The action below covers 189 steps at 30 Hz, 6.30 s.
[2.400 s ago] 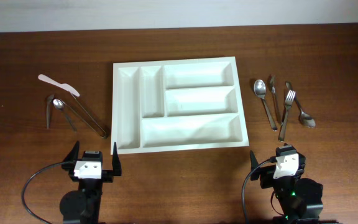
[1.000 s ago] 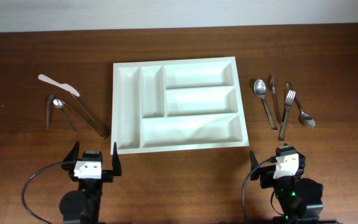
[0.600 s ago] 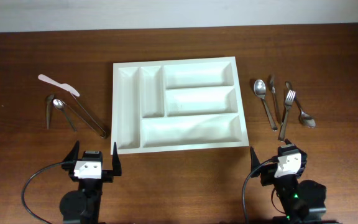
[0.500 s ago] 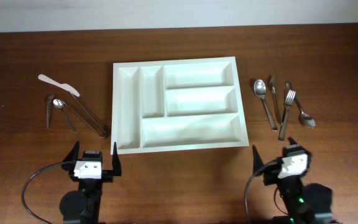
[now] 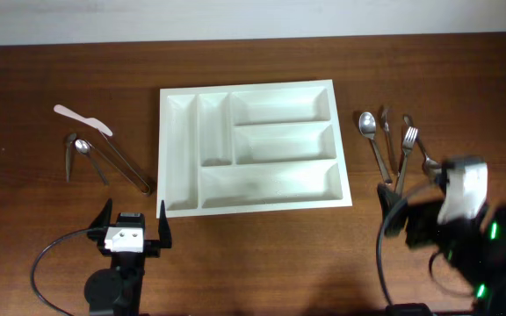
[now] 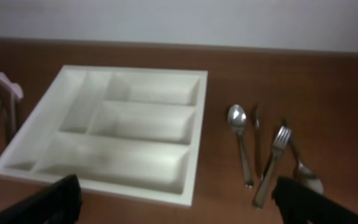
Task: Pack container
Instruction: 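Move the right gripper over the cutlery on the right, then lower the right gripper and grasp the silver knife, then carry the knife left and lower it into the tray's middle compartment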
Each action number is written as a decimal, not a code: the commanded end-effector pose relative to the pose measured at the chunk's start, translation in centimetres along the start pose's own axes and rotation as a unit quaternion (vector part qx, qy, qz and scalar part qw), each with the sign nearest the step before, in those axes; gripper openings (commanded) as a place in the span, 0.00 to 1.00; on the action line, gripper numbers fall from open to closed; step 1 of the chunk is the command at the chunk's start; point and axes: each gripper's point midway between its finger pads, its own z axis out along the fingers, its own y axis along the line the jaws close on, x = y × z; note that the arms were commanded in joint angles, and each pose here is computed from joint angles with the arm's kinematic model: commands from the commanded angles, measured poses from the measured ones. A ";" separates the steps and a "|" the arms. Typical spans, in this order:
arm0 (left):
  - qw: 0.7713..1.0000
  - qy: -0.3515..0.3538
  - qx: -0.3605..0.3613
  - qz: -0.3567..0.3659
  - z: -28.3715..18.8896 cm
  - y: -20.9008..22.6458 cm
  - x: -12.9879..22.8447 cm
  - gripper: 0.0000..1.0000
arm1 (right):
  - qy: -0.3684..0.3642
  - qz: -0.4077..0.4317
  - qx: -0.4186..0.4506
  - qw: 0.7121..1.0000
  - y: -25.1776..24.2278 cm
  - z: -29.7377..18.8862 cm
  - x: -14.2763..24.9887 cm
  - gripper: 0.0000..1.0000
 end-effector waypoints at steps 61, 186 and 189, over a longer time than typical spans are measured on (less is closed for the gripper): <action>1.000 -0.001 -0.001 -0.006 0.0 0.0 0.1 0.99 | 0.480 0.088 -0.004 0.873 -14.9 30.0 16.8 0.79; 1.000 -0.001 -0.001 -0.006 0.0 0.0 0.1 0.99 | 0.273 -0.432 -0.339 0.790 7.7 31.4 2.4 0.04; 1.000 -0.001 -0.001 -0.006 0.0 0.0 0.1 0.99 | 0.272 -0.480 -0.371 0.747 9.9 31.2 4.4 0.04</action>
